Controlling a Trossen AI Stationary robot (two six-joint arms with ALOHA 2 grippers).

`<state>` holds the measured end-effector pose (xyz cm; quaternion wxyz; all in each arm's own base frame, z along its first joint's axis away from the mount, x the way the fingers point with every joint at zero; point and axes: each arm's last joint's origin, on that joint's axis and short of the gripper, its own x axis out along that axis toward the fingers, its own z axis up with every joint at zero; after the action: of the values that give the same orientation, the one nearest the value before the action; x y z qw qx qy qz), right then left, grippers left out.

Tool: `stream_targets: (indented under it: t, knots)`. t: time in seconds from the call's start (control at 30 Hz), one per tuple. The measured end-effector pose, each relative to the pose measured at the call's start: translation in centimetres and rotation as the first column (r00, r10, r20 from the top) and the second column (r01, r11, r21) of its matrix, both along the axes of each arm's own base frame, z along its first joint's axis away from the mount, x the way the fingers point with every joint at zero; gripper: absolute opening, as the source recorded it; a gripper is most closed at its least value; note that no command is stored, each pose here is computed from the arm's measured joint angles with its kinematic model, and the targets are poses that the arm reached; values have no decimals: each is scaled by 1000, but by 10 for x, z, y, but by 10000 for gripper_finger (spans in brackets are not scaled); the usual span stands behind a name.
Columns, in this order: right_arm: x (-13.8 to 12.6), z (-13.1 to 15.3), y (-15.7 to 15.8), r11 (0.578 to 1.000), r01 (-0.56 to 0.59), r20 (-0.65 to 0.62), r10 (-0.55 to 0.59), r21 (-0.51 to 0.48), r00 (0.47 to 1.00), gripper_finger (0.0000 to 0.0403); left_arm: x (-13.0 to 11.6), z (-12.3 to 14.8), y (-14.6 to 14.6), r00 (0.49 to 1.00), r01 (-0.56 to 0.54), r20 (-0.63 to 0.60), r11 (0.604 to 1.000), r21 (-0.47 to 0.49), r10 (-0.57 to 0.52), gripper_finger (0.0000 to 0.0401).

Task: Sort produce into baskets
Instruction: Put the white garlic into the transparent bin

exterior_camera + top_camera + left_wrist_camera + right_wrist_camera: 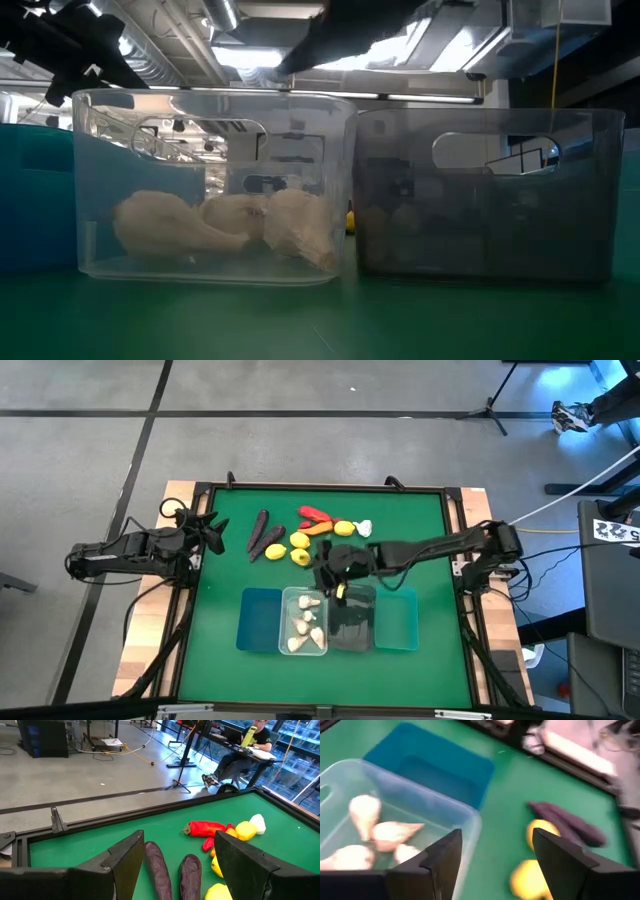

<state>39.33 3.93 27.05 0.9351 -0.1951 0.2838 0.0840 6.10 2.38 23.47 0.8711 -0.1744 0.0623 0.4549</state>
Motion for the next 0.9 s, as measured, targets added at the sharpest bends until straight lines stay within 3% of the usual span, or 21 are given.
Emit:
stream_targets:
  t: [0.23, 0.53, 0.73, 0.9]
  knots:
    - [-43, 37, -52, 994, 113, -101, -112, 0, 989, 243, 0, 0, 0, 1000, 0, 0, 1000, 0, 0, 237]
    - [-115, 51, -106, 974, 177, -126, -160, 142, 979, 243, 0, 0, 0, 1000, 2, -1, 1000, -1, -2, 237]
    - [-170, 32, -121, 931, 328, -83, -318, 161, 944, 243, 0, 0, 0, 1000, 2, -3, 1000, 1, -2, 237]
    - [-202, -12, -134, 869, 470, 0, -476, 152, 880, 243, 0, 0, 0, 1000, 2, -2, 1000, 1, -2, 237]
